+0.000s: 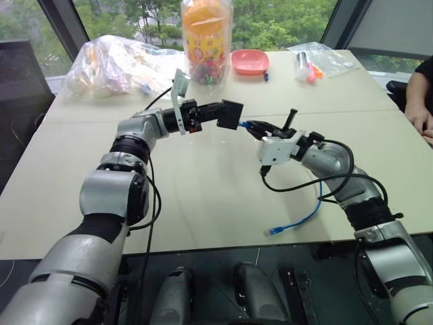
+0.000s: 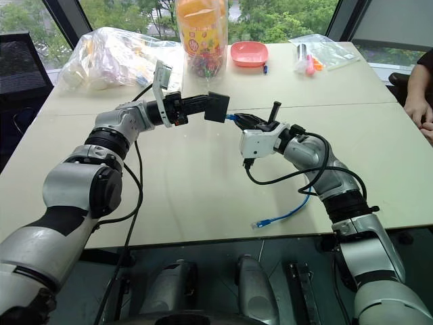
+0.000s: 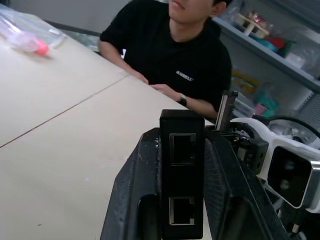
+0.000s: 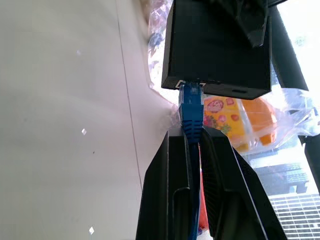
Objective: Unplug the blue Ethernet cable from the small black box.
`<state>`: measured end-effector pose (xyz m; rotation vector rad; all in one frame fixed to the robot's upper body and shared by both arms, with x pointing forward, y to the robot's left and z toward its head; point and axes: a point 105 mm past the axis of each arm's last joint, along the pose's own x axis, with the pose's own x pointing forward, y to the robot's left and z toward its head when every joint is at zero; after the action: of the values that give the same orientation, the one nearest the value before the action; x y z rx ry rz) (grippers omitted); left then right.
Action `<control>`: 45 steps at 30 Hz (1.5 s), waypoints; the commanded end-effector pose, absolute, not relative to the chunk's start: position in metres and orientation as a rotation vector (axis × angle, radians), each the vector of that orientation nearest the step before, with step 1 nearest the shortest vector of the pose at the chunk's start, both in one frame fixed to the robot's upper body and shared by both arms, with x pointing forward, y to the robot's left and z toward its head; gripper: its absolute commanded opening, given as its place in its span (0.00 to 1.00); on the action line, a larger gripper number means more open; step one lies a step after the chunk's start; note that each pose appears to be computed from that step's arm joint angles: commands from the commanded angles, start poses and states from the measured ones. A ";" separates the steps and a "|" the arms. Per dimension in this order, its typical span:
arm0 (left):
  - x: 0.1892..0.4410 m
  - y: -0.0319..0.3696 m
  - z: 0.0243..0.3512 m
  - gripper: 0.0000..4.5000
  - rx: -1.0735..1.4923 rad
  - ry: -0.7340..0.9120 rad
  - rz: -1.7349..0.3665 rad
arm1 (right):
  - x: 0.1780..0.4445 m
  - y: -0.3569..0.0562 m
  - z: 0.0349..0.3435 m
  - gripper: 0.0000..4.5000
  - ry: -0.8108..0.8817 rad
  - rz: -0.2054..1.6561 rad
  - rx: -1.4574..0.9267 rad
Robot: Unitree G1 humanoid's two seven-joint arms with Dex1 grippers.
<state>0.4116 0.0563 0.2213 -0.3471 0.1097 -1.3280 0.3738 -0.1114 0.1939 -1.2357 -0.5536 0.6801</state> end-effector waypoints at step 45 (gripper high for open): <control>0.392 0.065 0.247 0.11 -0.942 0.086 -1.447 | 0.340 -0.071 0.234 0.53 -0.264 0.806 0.815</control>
<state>0.3949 0.0649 0.2366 -0.9589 0.1278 -1.4113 0.3432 -0.0731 0.2192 0.8090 -0.2086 0.7737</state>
